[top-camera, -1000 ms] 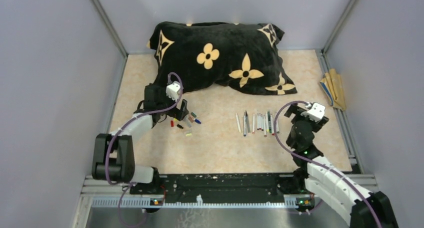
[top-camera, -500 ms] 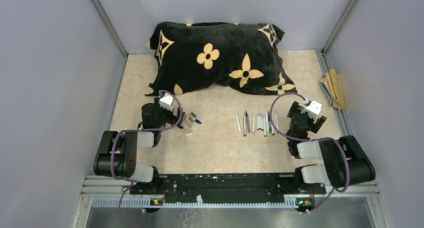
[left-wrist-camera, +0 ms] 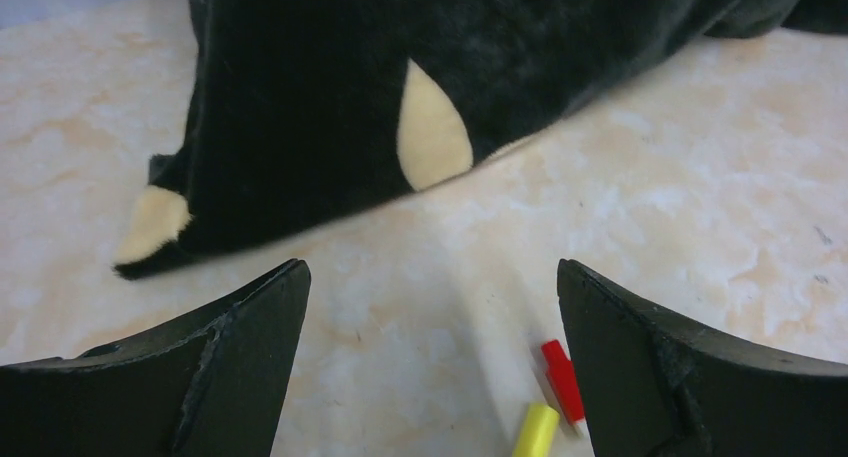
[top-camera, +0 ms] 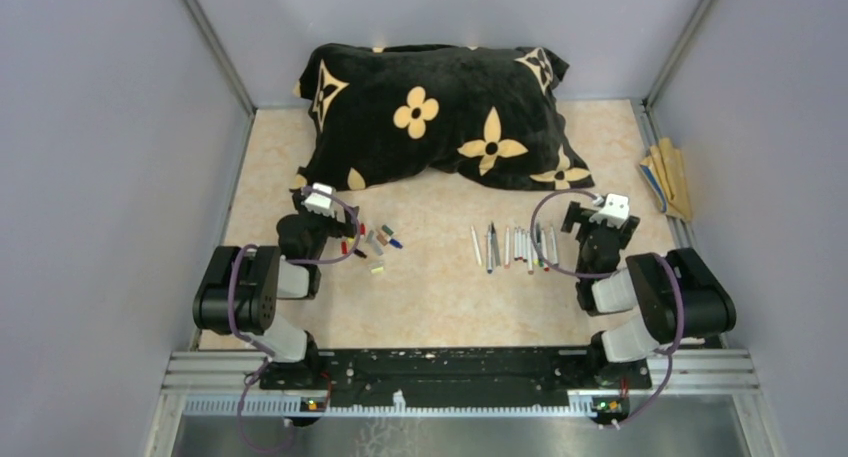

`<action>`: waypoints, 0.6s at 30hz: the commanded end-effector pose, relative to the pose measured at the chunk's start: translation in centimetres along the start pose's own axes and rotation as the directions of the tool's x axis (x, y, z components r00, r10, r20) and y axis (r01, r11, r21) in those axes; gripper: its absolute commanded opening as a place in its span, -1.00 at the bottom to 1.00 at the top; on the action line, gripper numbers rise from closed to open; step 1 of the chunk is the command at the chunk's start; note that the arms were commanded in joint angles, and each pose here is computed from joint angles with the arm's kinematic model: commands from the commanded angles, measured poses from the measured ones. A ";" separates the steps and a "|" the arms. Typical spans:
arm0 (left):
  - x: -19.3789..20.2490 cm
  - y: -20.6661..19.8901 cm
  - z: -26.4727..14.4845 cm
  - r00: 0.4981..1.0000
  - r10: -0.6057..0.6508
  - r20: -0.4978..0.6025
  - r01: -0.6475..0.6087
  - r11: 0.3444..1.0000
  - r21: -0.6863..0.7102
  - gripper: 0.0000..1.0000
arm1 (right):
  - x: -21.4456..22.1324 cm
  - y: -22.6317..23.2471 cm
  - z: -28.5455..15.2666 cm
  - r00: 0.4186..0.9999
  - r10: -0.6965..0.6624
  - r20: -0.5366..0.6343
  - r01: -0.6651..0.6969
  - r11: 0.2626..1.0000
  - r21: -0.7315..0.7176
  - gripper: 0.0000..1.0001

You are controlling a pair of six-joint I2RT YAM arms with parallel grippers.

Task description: Open the pen caps

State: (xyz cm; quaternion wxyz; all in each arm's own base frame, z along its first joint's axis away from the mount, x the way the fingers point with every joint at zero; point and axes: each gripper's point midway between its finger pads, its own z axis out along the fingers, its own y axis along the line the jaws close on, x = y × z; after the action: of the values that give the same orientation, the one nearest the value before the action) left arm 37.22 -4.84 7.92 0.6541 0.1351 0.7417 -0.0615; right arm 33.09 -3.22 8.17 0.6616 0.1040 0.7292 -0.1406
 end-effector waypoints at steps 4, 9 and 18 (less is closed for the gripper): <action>-0.8 0.9 0.5 0.999 -0.028 0.020 0.028 0.999 -0.028 0.97 | -2.6 0.5 2.4 0.994 0.097 0.042 -0.095 0.995 -0.043 0.97; -0.9 0.9 0.5 0.999 -0.027 0.021 0.027 0.999 -0.029 0.98 | -2.7 0.4 2.3 0.994 0.098 0.049 -0.096 0.994 -0.042 0.97; -0.7 0.9 0.6 0.999 -0.029 0.012 0.030 0.999 -0.026 0.97 | -2.7 0.4 2.3 0.994 0.099 0.049 -0.096 0.994 -0.044 0.97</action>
State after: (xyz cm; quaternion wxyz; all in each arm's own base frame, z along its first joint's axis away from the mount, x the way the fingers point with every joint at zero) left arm 37.66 -4.25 8.12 0.6546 0.1236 0.7437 -0.0558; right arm 35.17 -3.81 9.10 0.6675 0.1166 0.7269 -0.1115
